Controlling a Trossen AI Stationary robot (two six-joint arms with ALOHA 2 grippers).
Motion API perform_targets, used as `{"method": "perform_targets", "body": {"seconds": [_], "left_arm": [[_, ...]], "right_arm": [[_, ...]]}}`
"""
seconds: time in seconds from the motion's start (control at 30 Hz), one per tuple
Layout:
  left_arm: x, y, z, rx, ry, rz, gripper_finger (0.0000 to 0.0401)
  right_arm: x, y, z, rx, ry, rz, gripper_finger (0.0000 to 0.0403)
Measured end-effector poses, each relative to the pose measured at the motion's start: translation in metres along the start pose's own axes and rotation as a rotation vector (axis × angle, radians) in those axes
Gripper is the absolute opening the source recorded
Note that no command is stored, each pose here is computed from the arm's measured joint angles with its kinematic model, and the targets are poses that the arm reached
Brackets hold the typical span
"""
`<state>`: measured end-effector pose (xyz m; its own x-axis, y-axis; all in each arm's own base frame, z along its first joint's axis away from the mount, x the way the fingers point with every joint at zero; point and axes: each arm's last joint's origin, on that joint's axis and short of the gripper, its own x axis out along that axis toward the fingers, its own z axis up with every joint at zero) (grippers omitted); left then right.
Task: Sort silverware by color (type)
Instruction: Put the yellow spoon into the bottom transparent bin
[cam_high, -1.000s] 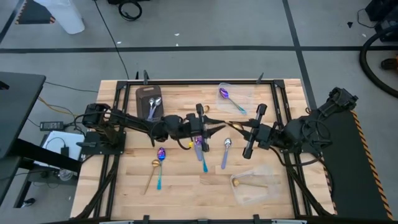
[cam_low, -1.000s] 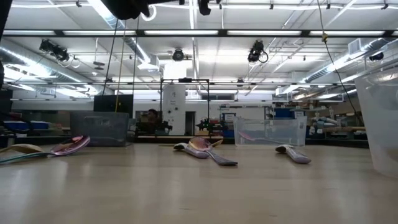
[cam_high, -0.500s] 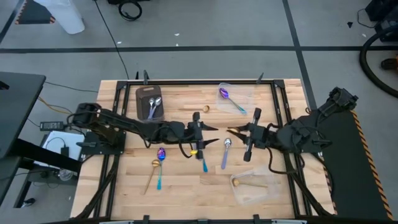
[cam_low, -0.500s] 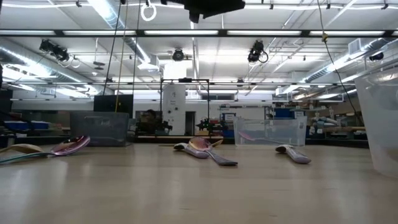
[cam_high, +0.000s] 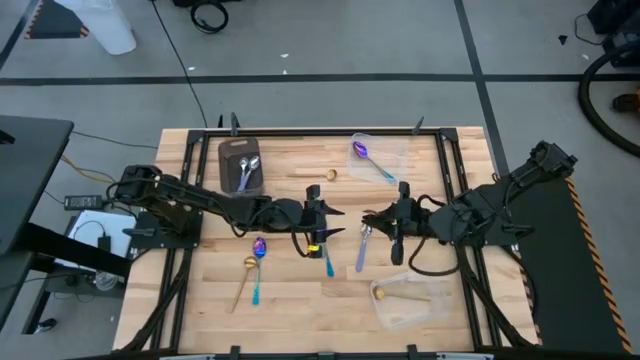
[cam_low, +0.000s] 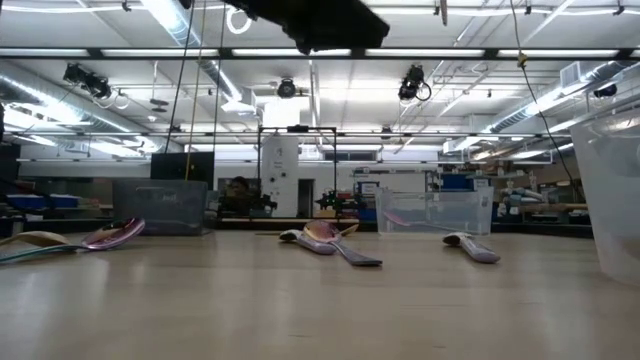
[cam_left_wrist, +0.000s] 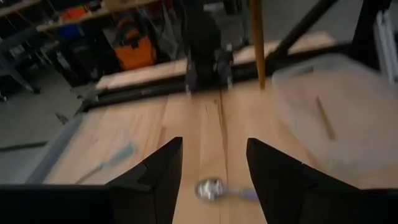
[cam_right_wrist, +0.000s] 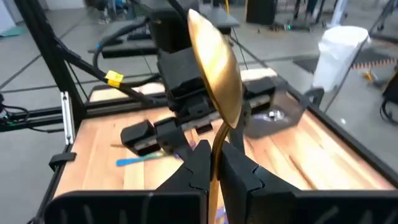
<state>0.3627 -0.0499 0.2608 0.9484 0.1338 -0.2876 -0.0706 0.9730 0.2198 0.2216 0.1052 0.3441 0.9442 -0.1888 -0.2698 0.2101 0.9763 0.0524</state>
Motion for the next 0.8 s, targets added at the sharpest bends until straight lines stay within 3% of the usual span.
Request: {"method": "perform_targets", "body": {"seconds": [0.33,0.8], "left_arm": [[0.004,0.017,-0.011,-0.021,0.091,0.037,0.0187],[0.004,0.017,-0.013,-0.015,0.111,0.035,0.0187]], "right_arm": [[0.014,0.011,-0.026,0.050,0.218,0.109,0.0026],[0.026,0.027,-0.063,0.102,0.564,0.239,0.0026]]}}
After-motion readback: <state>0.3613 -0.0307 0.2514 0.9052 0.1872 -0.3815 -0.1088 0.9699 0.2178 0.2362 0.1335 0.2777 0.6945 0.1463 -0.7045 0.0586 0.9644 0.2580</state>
